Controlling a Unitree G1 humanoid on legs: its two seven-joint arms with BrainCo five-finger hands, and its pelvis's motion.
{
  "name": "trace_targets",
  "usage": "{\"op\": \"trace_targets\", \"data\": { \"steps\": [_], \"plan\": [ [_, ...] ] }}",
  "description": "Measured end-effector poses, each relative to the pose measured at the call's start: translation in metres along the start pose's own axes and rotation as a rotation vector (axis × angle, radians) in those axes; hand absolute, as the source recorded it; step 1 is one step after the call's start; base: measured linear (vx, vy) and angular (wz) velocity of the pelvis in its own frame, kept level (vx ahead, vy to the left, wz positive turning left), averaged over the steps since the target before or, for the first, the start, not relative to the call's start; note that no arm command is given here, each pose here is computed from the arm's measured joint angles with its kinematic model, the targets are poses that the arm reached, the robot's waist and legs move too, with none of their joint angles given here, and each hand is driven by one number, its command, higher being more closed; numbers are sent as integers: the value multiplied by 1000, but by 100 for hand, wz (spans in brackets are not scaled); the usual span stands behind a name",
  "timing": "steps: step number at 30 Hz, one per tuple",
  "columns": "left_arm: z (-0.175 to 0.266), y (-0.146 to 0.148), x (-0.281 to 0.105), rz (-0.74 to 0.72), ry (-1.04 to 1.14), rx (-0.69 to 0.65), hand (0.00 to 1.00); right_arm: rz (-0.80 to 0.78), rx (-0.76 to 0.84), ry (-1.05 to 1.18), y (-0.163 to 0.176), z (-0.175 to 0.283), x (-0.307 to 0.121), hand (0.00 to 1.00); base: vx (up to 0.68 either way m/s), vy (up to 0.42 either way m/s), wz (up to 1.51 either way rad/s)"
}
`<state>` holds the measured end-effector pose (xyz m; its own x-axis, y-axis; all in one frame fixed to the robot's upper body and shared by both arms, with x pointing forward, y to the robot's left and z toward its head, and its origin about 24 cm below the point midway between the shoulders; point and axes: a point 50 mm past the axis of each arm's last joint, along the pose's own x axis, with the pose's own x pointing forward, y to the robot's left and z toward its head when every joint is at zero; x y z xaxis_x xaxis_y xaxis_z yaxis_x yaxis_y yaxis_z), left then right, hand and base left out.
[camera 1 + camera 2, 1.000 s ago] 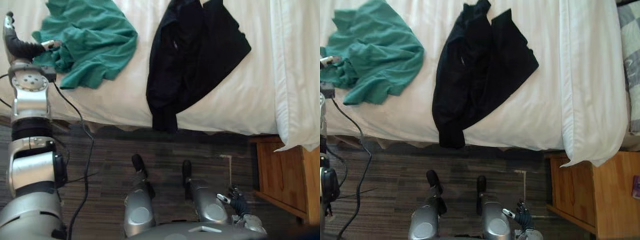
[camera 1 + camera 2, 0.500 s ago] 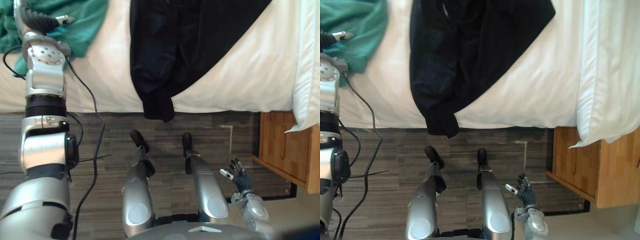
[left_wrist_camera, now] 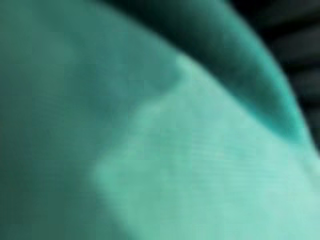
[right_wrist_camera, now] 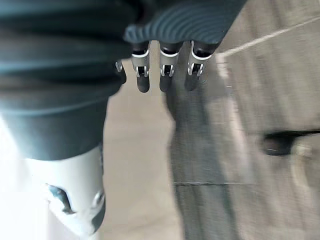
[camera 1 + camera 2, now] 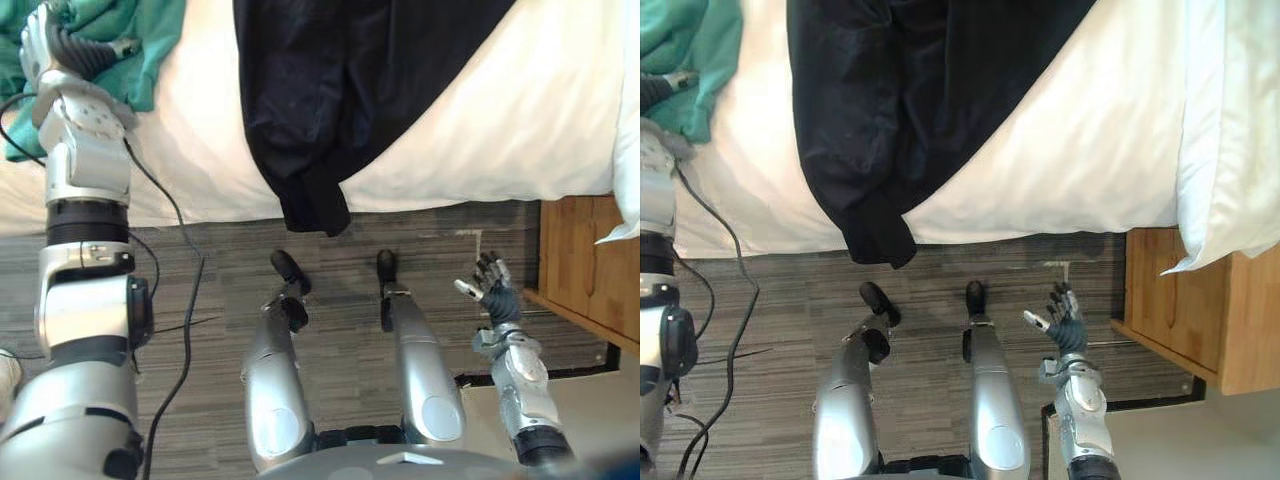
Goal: Tidy the bed and pick cloth on bed and put in laundry
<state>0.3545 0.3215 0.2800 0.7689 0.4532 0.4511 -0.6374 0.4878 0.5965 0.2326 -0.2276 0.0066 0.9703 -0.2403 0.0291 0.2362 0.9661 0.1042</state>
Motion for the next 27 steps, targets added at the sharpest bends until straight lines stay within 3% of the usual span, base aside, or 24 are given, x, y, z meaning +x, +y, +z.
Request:
{"op": "trace_targets", "data": {
  "steps": [4,11,15,17,22,27],
  "plan": [
    [-16,-22,-30,-88,-129,-119,100,-43,9,-249,-1,55,3,0,29,56,8],
    [-71,-89,-127,-372,-41,-262,100,-157,-42,-312,-27,80,-30,0,77,52,10],
    [-131,-118,-219,-581,234,-281,100,-219,-129,-274,-46,81,-39,0,134,21,-1],
    [-173,-129,-290,-750,498,-280,100,-231,-191,-260,-56,84,-39,0,133,3,1],
    [-214,-124,-411,-1028,905,-231,100,-163,-275,-206,-55,82,-28,0,80,-21,18],
    [-221,-116,-421,-1038,947,-260,100,-81,-347,-145,-43,77,2,0,-38,-24,27]
  ]
}}
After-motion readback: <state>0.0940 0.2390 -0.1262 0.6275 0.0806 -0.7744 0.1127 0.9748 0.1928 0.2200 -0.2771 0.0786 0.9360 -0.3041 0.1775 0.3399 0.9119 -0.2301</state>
